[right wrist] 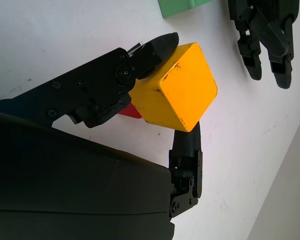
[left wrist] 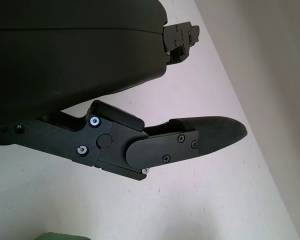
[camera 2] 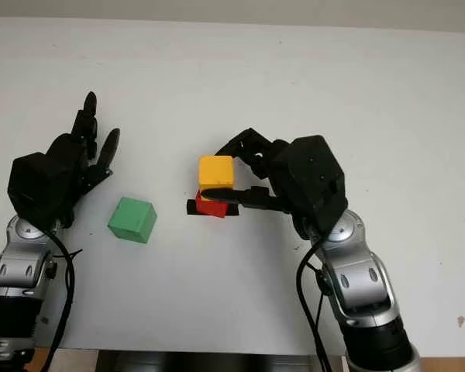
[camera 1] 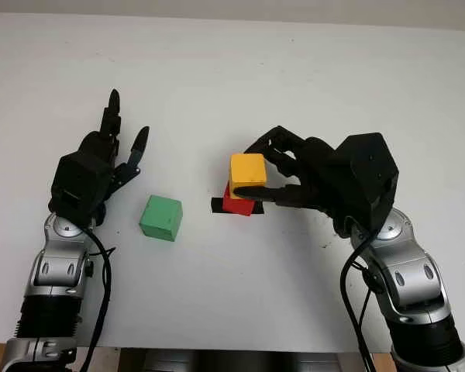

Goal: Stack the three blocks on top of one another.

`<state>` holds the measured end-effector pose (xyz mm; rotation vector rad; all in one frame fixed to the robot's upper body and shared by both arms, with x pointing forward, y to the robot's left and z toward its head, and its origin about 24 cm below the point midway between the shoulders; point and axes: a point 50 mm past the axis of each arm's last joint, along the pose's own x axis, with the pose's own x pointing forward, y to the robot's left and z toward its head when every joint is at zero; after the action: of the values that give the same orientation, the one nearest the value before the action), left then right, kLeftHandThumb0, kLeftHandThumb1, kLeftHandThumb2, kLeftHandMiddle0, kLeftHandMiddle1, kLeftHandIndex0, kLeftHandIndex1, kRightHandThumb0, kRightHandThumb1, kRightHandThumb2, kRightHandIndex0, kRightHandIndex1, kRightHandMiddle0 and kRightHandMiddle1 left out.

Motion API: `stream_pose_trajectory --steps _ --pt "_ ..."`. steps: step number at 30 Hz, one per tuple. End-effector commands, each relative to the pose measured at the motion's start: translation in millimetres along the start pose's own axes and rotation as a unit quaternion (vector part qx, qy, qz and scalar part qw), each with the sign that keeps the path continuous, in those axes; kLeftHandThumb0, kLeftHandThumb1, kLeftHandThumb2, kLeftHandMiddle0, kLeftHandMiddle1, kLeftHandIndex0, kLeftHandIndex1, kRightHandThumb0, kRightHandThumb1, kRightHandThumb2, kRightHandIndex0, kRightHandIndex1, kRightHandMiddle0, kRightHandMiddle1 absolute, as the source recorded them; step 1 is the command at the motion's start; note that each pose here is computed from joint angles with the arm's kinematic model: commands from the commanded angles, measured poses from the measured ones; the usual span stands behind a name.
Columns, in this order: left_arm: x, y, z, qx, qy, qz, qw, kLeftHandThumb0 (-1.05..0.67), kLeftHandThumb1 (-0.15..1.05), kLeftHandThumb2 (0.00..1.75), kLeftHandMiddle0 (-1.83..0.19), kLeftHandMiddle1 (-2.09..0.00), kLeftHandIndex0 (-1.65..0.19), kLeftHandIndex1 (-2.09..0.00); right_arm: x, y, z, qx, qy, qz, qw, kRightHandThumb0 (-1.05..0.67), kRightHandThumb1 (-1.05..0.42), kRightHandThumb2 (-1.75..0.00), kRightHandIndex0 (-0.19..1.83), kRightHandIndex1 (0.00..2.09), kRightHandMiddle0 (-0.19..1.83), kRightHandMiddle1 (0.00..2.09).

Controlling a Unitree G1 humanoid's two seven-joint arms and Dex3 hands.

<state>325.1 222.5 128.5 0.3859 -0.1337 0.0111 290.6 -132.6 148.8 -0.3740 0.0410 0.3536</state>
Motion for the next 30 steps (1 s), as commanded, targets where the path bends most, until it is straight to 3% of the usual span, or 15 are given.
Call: stream_pose_trajectory --steps 1,12,14,18,21,26,30 --pt "-2.8 -1.4 -0.4 -0.002 -0.004 -0.003 1.000 -0.76 1.05 0.58 0.19 0.00 0.19 -0.02 0.3 0.1 1.4 0.000 -0.006 -0.002 1.000 -0.38 -0.98 -0.05 0.20 0.06 0.21 1.63" --pt "-4.1 -2.1 -1.5 0.000 0.001 -0.003 1.000 -0.78 1.05 0.58 0.19 -0.01 0.19 -0.03 1.4 -0.8 -2.3 -0.017 -0.003 0.005 1.000 -0.40 -0.96 -0.05 0.20 0.06 0.16 1.57" --pt "-4.3 -2.2 -1.6 0.000 0.000 -0.003 1.000 -0.77 1.05 0.58 0.19 -0.01 0.19 -0.03 1.9 -0.9 -3.1 -0.026 0.003 0.015 1.000 -0.48 -0.91 -0.05 0.15 0.04 0.04 1.28" --pt "-4.2 -2.0 -2.1 0.000 0.002 -0.003 1.000 -0.78 1.05 0.58 0.19 0.00 0.19 -0.02 2.5 -1.6 -3.7 -0.040 0.010 0.036 0.999 -0.57 -0.89 -0.05 0.06 0.02 -0.04 0.93" --pt "-4.6 -1.9 -2.4 0.001 0.002 -0.003 1.000 -0.79 1.05 0.57 0.19 -0.01 0.19 -0.03 1.9 -3.6 -2.6 -0.053 0.009 0.047 0.997 -0.67 -0.89 -0.05 -0.02 0.03 -0.06 0.55" --pt "-4.7 -1.0 -2.9 0.002 0.005 -0.002 1.000 -0.78 1.05 0.58 0.19 -0.01 0.19 -0.01 -0.5 -7.0 1.4 -0.071 0.014 0.066 0.995 -0.75 -0.91 -0.06 -0.12 0.01 -0.10 0.30" --pt "-4.9 -0.5 -2.7 0.003 0.005 -0.001 1.000 -0.78 1.05 0.58 0.19 -0.01 0.19 -0.01 -5.1 -8.2 2.6 -0.084 -0.014 0.103 0.991 -0.79 -0.92 -0.06 -0.19 0.00 -0.18 0.12"
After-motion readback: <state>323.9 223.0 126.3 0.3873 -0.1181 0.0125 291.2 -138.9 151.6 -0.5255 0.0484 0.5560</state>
